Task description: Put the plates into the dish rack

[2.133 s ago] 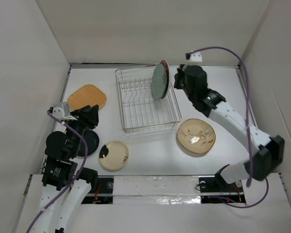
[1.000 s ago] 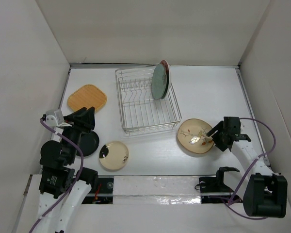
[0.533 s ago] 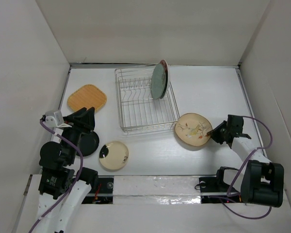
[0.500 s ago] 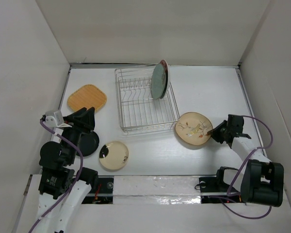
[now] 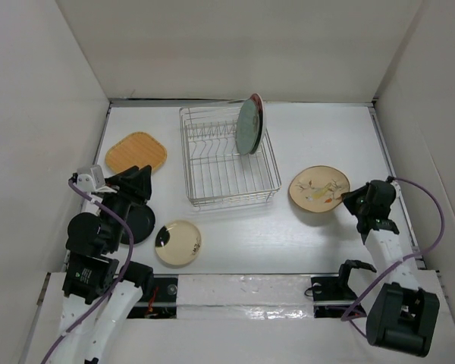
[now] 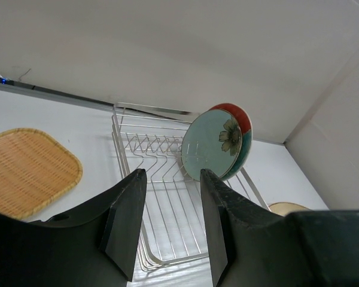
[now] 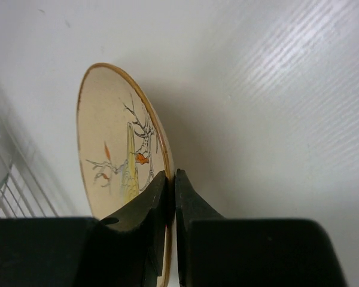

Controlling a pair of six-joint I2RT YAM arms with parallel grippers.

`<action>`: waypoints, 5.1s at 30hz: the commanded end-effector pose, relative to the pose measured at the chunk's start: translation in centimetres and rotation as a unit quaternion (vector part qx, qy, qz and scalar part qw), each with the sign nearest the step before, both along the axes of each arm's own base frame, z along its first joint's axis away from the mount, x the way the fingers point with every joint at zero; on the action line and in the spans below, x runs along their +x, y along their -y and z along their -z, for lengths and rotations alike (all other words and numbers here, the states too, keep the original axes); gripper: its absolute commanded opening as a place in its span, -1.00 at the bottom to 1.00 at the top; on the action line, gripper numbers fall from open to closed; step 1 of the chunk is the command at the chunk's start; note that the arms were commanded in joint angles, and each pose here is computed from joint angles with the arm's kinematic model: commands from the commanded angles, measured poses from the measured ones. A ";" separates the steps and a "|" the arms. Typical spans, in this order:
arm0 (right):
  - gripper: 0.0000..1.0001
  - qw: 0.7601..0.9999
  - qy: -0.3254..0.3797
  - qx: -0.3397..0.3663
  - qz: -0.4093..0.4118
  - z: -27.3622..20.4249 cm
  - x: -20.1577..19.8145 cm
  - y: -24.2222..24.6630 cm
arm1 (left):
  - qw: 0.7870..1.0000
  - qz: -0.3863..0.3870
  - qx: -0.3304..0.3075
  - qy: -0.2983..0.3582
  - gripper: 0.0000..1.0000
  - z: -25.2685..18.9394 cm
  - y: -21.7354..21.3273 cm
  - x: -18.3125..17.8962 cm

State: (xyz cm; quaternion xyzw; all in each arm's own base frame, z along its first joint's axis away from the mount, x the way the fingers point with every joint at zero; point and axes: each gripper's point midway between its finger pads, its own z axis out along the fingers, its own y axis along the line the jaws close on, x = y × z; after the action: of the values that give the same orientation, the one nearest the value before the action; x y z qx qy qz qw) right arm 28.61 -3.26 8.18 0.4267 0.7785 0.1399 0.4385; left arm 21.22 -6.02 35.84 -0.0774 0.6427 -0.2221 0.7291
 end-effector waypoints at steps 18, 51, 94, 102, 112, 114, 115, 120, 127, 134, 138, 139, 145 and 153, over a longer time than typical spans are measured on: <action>-1.00 0.926 0.315 -0.178 -0.108 -33.5 6.0 -8.2 | 1.000 0.007 0.007 0.004 -0.24 -0.5 0.6 1.0; -1.00 0.863 0.119 -0.480 -0.101 -30.3 22.2 -27.3 | 1.000 0.003 0.008 0.005 -0.24 -0.5 0.4 0.8; -0.23 0.813 0.076 -0.521 -0.249 -20.7 26.1 -27.1 | 1.000 0.005 0.010 -0.010 -0.24 0.2 0.7 1.5; 0.57 0.837 0.145 -0.418 -0.323 -24.9 22.3 -30.0 | 1.000 0.001 0.010 -0.012 -0.23 0.3 0.6 1.6; -1.00 0.774 0.264 -0.230 -0.529 -25.8 8.4 -44.0 | 0.999 -0.034 -0.001 -0.013 -0.79 0.1 -0.6 1.8; -1.00 0.761 0.261 -0.206 -0.557 -24.3 6.8 -46.9 | 0.999 -0.047 -0.008 -0.009 -0.89 -0.1 -1.2 1.6; -1.00 0.743 0.265 -0.185 -0.586 -23.8 5.0 -49.0 | 0.998 -0.059 -0.013 -0.007 -0.92 -0.3 -1.6 1.6; -1.00 0.742 0.229 -0.106 -0.621 -19.4 3.6 -55.4 | 0.996 -0.086 -0.028 0.004 -1.00 -0.8 -2.8 1.1; -1.00 0.750 0.173 -0.053 -0.637 -13.4 3.2 -61.6 | 0.995 -0.093 -0.030 -0.001 -1.00 -0.5 -3.0 1.5; -0.18 0.719 0.126 -0.043 -0.682 -7.6 0.6 -64.2 | 0.996 -0.082 -0.032 -0.001 -0.82 -0.5 -2.6 1.6; -0.04 0.706 0.095 -0.035 -0.701 -4.3 -1.0 -65.6 | 0.996 -0.080 -0.030 -0.002 -0.66 -0.5 -2.6 1.6; -0.03 0.701 0.094 -0.026 -0.707 -4.2 -1.3 -65.9 | 0.996 -0.080 -0.029 -0.001 -0.65 -0.5 -2.6 1.6; -0.02 0.697 0.066 -0.005 -0.714 -1.1 -2.4 -66.6 | 0.997 -0.073 -0.026 -0.001 -0.62 -0.5 -2.3 1.7; -0.05 0.691 0.042 0.016 -0.721 1.4 -3.2 -66.9 | 0.997 -0.069 -0.025 0.001 -0.60 -0.5 -2.2 1.6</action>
State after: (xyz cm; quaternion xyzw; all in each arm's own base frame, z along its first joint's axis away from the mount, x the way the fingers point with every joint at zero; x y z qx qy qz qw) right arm 25.90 61.98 4.69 -0.2642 0.8463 0.4036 0.2262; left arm 22.65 -3.67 35.06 -0.1434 0.6475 -0.1777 0.7271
